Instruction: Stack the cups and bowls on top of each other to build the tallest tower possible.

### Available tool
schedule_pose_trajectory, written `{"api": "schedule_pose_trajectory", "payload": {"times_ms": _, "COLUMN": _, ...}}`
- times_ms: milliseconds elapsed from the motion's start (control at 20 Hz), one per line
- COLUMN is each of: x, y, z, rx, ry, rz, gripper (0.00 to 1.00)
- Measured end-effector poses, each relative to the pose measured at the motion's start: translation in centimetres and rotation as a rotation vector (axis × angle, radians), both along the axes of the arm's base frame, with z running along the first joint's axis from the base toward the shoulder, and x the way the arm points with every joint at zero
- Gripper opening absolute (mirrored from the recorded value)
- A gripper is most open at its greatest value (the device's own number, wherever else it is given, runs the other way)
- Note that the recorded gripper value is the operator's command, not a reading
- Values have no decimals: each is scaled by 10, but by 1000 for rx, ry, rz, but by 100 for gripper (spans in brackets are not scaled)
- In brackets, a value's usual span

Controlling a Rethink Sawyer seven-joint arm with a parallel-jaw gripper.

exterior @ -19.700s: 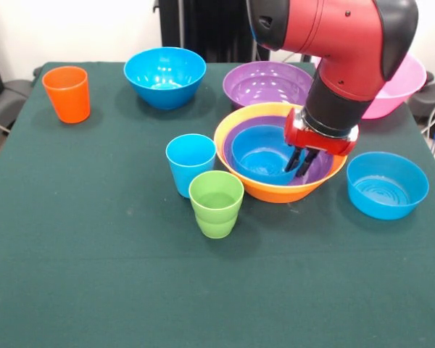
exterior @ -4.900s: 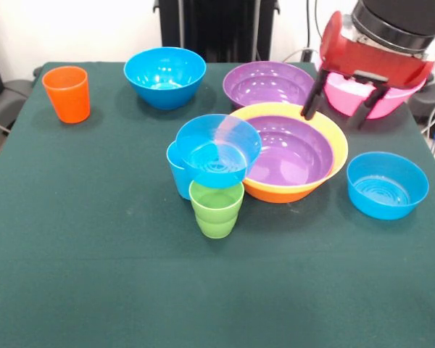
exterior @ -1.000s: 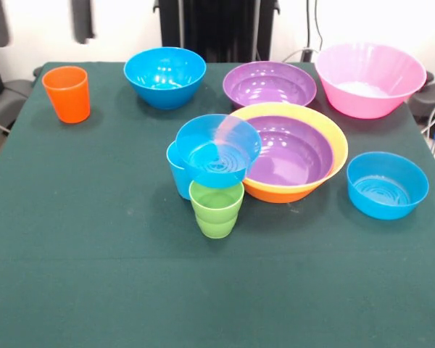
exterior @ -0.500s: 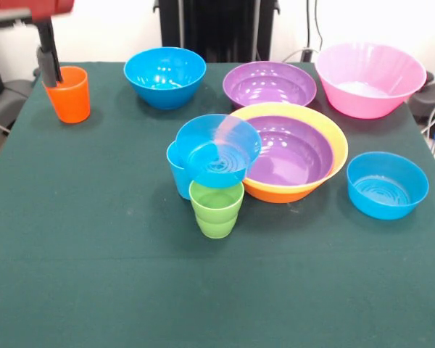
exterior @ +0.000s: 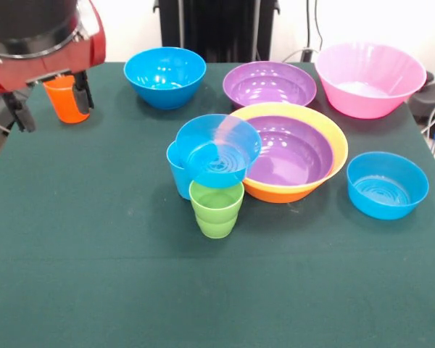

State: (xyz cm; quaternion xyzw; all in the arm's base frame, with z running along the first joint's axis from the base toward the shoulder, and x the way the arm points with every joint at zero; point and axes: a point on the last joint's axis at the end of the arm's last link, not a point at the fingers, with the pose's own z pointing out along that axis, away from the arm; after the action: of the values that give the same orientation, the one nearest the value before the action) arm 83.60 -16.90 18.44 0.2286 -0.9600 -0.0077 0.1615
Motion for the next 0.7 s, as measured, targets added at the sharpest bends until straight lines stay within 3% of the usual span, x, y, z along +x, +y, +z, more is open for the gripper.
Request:
{"api": "schedule_pose_trajectory", "payload": {"times_ms": 100, "x": -5, "y": 1, "z": -6, "rx": 3, "ry": 40, "rz": 39, "gripper": 100}}
{"api": "schedule_pose_trajectory", "payload": {"times_ms": 200, "x": -9, "y": 0, "z": -11, "rx": 15, "ry": 83, "rz": 122, "gripper": 100}}
{"api": "schedule_pose_trajectory", "payload": {"times_ms": 400, "x": -10, "y": -2, "z": -13, "rx": 53, "ry": 107, "rz": 276, "gripper": 100}}
{"api": "schedule_pose_trajectory", "payload": {"times_ms": 550, "x": -11, "y": -4, "z": -13, "rx": 110, "ry": 123, "rz": 438, "gripper": 100}}
{"api": "schedule_pose_trajectory", "payload": {"times_ms": 650, "x": -11, "y": -4, "z": -13, "rx": 127, "ry": 128, "rz": 486, "gripper": 100}}
{"api": "schedule_pose_trajectory", "payload": {"times_ms": 700, "x": -11, "y": -6, "z": -14, "rx": 142, "ry": 130, "rz": 551, "gripper": 100}}
